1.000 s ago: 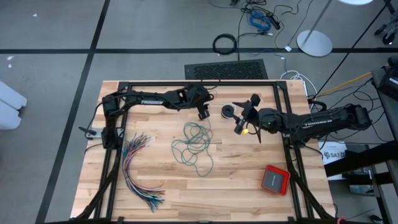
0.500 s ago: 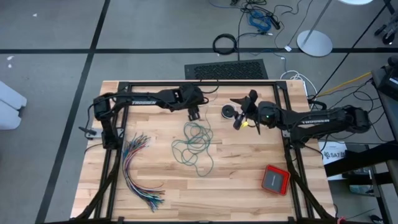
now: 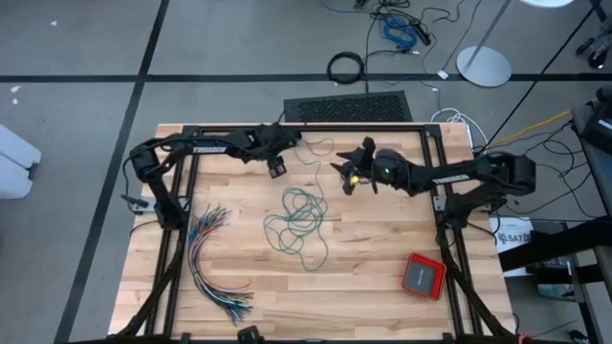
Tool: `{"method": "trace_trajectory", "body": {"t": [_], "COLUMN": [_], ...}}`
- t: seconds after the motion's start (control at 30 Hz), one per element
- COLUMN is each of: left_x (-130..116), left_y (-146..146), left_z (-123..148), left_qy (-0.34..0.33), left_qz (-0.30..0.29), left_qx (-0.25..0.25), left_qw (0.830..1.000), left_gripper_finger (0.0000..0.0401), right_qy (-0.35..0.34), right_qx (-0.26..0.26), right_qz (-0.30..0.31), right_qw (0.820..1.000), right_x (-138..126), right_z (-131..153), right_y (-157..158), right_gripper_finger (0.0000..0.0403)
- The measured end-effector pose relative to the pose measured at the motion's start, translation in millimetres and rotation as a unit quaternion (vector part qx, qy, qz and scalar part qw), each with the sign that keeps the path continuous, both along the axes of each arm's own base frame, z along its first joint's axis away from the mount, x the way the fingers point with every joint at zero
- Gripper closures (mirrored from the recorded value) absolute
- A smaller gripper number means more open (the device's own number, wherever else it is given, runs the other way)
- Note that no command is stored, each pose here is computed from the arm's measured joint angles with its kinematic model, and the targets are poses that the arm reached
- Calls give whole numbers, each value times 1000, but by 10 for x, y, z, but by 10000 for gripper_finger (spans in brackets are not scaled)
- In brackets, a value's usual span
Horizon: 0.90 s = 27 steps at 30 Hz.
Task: Coil cords
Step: Coil the green wire onto the spool
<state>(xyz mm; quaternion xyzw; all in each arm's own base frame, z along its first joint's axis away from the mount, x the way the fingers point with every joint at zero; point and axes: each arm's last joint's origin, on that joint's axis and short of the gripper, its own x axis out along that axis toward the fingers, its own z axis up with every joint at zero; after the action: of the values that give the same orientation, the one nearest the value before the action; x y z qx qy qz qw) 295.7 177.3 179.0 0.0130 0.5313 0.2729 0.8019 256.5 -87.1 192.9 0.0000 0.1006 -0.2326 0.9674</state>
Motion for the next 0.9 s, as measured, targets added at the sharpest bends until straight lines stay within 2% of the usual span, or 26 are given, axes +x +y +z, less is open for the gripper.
{"method": "trace_trajectory", "body": {"t": [0.17,0.27,0.4,0.6,0.7,0.9], "left_x": [-70,-97,-143,-266,-350,-492], "left_y": [-83,-137,-201,-298,-372,-548], "left_z": [15,42,45,-128,-277,-505], "left_qy": [-112,-183,-243,-253,-259,-292], "left_qz": [-44,-73,-106,-117,-109,-94], "left_qx": [-26,-40,-59,-76,-100,-134], "left_qw": [992,980,962,957,954,942], "left_gripper_finger": [193,196,196,196,196,196], "right_qy": [9,33,75,135,158,193], "right_qx": [34,50,70,116,142,147], "right_qz": [13,24,29,23,34,48], "right_qw": [999,998,994,984,976,969], "right_x": [207,377,611,891,998,1174], "right_z": [107,182,265,285,229,228], "right_y": [-328,-547,-886,-1376,-1554,-1797], "right_gripper_finger": [247,251,252,252,252,252]}}
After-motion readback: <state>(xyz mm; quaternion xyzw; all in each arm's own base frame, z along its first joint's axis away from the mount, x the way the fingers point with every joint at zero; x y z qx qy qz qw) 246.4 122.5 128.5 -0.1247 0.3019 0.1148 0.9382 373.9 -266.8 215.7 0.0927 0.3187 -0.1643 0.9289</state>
